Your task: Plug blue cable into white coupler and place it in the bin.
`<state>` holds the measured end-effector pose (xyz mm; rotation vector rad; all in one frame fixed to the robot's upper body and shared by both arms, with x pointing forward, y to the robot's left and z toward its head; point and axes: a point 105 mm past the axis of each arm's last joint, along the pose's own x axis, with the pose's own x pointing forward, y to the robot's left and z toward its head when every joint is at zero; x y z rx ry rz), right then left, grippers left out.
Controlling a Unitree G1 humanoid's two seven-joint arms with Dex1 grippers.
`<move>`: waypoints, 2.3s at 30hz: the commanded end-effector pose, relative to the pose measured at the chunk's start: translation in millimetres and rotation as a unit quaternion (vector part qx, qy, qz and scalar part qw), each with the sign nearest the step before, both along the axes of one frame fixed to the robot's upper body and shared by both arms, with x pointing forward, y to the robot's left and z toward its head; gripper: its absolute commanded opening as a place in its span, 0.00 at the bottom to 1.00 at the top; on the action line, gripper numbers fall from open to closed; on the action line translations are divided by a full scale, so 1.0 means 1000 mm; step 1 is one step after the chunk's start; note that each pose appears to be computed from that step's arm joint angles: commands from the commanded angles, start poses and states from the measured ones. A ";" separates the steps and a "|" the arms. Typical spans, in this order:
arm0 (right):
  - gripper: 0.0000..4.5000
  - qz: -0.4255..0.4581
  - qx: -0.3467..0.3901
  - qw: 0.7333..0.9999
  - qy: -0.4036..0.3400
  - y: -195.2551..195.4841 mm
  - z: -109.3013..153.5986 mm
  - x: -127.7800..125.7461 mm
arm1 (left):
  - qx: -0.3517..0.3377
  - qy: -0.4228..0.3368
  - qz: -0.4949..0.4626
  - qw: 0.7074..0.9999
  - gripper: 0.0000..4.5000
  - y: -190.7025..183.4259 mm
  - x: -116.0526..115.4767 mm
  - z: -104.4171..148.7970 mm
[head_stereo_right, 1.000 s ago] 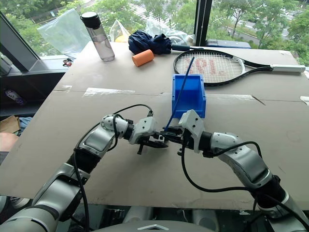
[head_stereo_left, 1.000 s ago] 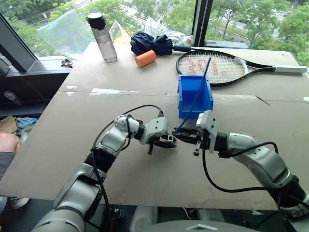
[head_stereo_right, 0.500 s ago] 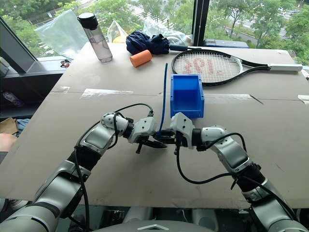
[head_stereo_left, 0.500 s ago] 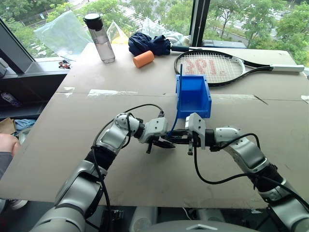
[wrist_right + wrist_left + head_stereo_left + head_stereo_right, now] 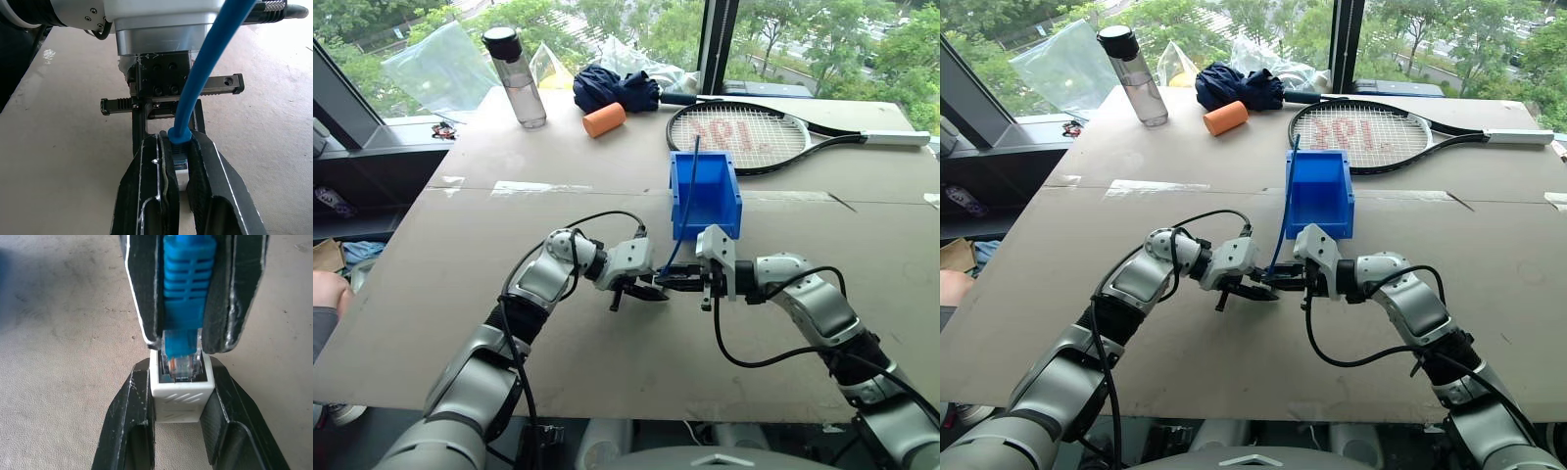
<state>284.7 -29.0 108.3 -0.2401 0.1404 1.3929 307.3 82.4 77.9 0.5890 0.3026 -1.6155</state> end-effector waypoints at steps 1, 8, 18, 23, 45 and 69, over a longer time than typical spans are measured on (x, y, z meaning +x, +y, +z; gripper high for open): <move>0.00 -0.012 -0.042 0.999 0.003 -0.008 -0.014 0.003 | -0.009 -0.022 -0.007 1.000 0.13 -0.001 0.002 0.013; 0.00 0.015 -0.136 0.990 -0.027 -0.004 -0.033 0.001 | -0.015 -0.022 -0.007 1.000 0.13 -0.007 0.002 0.016; 0.00 0.024 -0.177 0.983 0.026 -0.009 -0.057 -0.007 | -0.025 -0.023 0.000 0.999 0.13 -0.015 0.000 0.016; 0.00 0.025 -0.165 0.985 0.036 -0.008 -0.058 -0.008 | -0.039 -0.029 0.015 0.999 0.13 -0.018 -0.003 0.015; 0.19 -0.273 0.045 0.948 0.157 -0.070 0.097 0.105 | -0.269 -0.026 0.308 0.912 0.90 0.028 -0.051 0.084; 0.98 -0.287 -0.017 0.948 -0.134 -0.179 0.068 -0.073 | -0.191 0.037 0.350 0.916 0.90 0.079 -0.076 0.062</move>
